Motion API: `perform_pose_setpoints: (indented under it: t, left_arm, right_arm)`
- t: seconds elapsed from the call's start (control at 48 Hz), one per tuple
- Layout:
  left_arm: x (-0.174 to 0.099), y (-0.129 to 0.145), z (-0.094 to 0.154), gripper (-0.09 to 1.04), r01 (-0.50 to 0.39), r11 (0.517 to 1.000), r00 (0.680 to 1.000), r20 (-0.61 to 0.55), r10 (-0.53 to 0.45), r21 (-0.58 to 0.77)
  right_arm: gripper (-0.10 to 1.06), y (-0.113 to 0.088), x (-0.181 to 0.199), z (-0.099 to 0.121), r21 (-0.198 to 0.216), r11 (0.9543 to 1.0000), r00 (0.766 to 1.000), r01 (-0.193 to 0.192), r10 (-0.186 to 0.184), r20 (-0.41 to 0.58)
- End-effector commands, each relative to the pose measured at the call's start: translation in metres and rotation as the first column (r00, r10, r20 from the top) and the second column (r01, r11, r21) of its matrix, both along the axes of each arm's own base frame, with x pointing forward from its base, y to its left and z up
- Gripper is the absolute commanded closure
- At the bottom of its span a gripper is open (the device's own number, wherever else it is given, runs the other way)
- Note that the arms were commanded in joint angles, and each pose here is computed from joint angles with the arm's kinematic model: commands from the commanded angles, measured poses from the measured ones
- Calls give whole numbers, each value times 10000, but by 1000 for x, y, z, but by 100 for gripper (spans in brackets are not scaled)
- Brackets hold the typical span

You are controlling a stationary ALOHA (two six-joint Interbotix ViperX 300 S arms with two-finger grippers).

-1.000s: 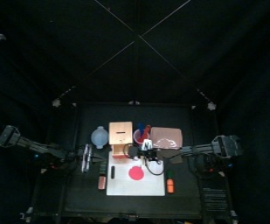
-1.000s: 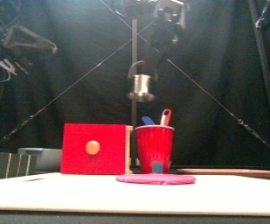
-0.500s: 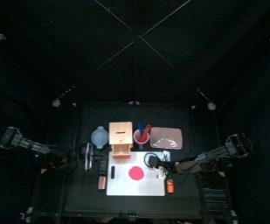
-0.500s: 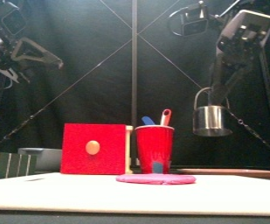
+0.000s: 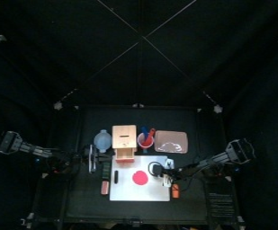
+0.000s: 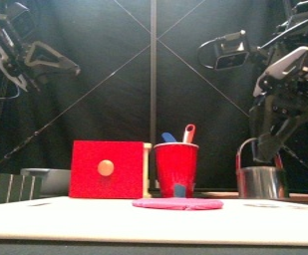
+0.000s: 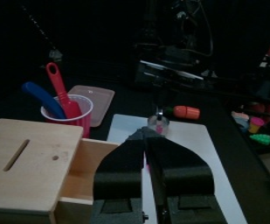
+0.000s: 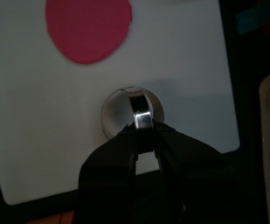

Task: Get the cutter from the drawer then cut the dough then place the extra dough in the bowl
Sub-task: Shut the drawer

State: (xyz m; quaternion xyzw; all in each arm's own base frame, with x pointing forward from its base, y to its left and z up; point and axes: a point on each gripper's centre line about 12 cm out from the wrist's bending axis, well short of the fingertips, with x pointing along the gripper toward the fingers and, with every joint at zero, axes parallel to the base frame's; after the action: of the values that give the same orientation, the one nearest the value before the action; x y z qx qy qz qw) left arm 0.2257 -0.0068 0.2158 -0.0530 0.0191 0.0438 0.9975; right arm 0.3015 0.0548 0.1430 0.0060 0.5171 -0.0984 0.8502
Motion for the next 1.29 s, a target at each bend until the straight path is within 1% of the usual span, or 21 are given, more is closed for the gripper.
perform_pose_setpoints:
  t: [0.021,0.104,0.229,0.354,0.458,0.521,0.604,0.688,0.771,0.833,0.896,0.979,1.021,1.083,1.125,1.167,1.229,1.25,1.271,1.292]
  left_arm:
    - [5,1,10,57,-73,10000,9996,283,75,-62]
    - [6,2,11,56,-163,9998,9994,313,166,-108]
    - [7,11,10,55,-599,9978,9979,213,605,-269]
    - [14,25,14,55,-1299,9896,9914,52,1304,-621]
    - [21,41,22,55,-1933,9776,9811,-67,1935,-831]
    - [27,54,27,55,-2286,9693,9733,-403,2258,-904]
    - [33,68,32,55,-2524,9622,9639,-1134,2408,-1023]
    - [39,81,37,56,-2639,9590,9494,-2031,2394,-1033]
    - [42,94,43,56,-2644,9606,9291,-2898,2299,-853]
    - [44,108,49,56,-2711,9607,9042,-3582,2327,-602]
    - [45,119,53,56,-2773,9602,8780,-4150,2385,-348]
    - [47,134,56,56,-2811,9597,8387,-4850,2475,37]
    - [50,143,57,56,-2789,9598,8122,-5257,2530,312]
    - [55,153,56,57,-2686,9606,7774,-5729,2598,712]
    - [59,160,55,57,-2539,9619,7530,-6035,2623,1012]
    - [65,165,52,57,-2308,9645,7257,-6377,2583,1279]
    - [75,174,44,57,-1952,9673,6826,-6857,2527,1621]
    - [78,177,40,57,-1824,9684,6641,-7049,2491,1704]
    - [83,181,35,57,-1632,9698,6378,-7305,2441,1815]
    - [86,185,32,57,-1532,9706,6221,-7450,2406,1856]
  right_arm:
    - [11,0,5,9,51,10000,9996,82,-83,255]
    - [7,1,8,18,54,9999,9989,101,-103,452]
    - [6,2,16,40,41,10000,9943,66,-69,1062]
    - [6,4,27,60,-76,9999,9844,-149,159,1753]
    - [6,7,40,72,-265,9984,9708,-494,542,2339]
    - [7,10,50,77,-284,9960,9556,-845,891,2810]
    - [7,13,64,77,-181,9907,9332,-1347,1329,3339]
    - [11,15,77,73,105,9857,9142,-1682,1520,3757]
    - [20,14,89,68,264,9809,9006,-1926,1660,4016]
    - [30,14,97,64,274,9774,8936,-2096,1801,4112]
    - [41,13,103,61,298,9757,8893,-2170,1850,4182]
    - [56,14,110,56,225,9715,8833,-2360,2048,4217]
    - [61,15,113,54,237,9702,8818,-2409,2087,4228]
    - [69,18,117,52,205,9667,8763,-2551,2222,4275]
    - [73,18,120,50,218,9661,8754,-2572,2234,4286]
    - [77,20,124,50,186,9639,8715,-2655,2317,4323]
    - [79,21,129,46,84,9612,8690,-2757,2455,4296]
    - [79,21,131,45,28,9598,8675,-2807,2525,4285]
    - [79,21,132,44,-23,9580,8660,-2866,2601,4270]
    - [79,22,134,43,-63,9565,8641,-2916,2662,4272]
